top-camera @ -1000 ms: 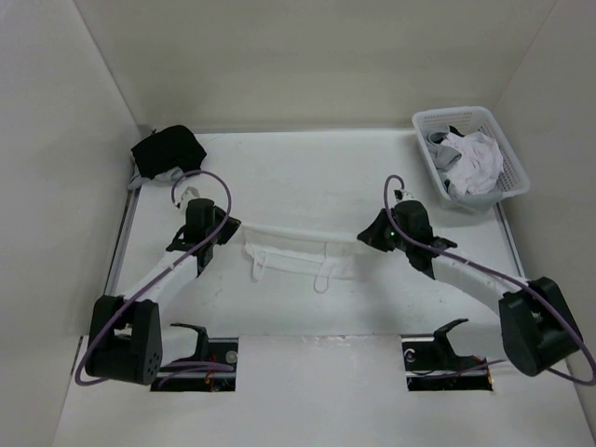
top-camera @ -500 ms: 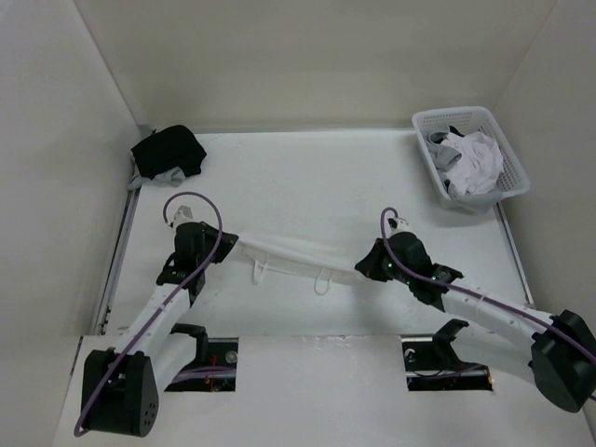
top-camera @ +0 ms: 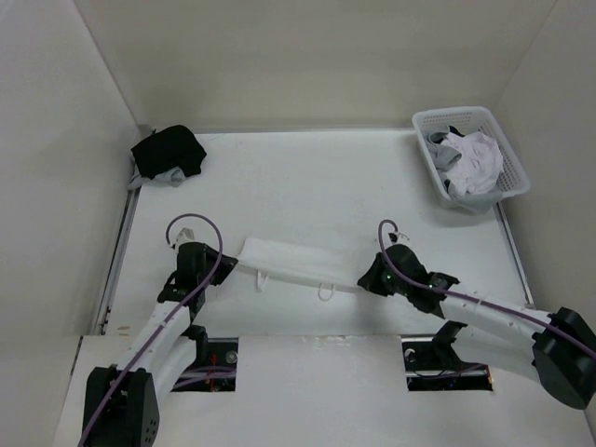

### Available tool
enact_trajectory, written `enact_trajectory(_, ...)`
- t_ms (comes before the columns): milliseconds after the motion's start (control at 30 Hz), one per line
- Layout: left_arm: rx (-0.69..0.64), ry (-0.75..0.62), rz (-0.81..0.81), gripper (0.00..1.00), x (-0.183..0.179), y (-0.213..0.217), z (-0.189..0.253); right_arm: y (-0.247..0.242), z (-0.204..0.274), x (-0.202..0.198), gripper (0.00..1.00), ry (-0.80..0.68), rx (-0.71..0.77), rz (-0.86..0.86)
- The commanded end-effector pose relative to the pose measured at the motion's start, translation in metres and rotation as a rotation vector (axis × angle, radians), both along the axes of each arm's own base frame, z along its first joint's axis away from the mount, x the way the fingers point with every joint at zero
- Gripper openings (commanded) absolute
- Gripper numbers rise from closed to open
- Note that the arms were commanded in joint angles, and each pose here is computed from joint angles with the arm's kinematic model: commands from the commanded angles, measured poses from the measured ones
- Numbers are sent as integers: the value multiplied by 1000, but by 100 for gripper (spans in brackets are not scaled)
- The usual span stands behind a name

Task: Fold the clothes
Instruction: Fold the tank top

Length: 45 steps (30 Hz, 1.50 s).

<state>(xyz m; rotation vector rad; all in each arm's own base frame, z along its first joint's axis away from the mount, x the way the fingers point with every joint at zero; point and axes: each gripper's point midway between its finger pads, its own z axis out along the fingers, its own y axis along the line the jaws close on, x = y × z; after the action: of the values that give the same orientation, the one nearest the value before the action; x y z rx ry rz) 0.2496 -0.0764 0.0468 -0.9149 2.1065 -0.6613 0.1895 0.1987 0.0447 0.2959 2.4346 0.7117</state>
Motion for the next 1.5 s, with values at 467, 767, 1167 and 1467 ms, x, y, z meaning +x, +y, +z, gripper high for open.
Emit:
enact_trajectory(467, 89, -247, 7, 38, 4, 7, 75, -23, 18, 3, 49, -31, -5, -155)
enact_trajectory(767, 35, -189, -279, 34, 15, -122, 61, -16, 5, 40, 54, -59, 59, -141)
enact_trajectory(1167, 48, -106, -207, 32, 5, -88, 16, 2, -24, 38, 36, 55, 118, -99)
enact_trajectory(1467, 56, -70, -223, 33, -12, -78, 3, -14, 9, 37, 3, -35, 160, -180)
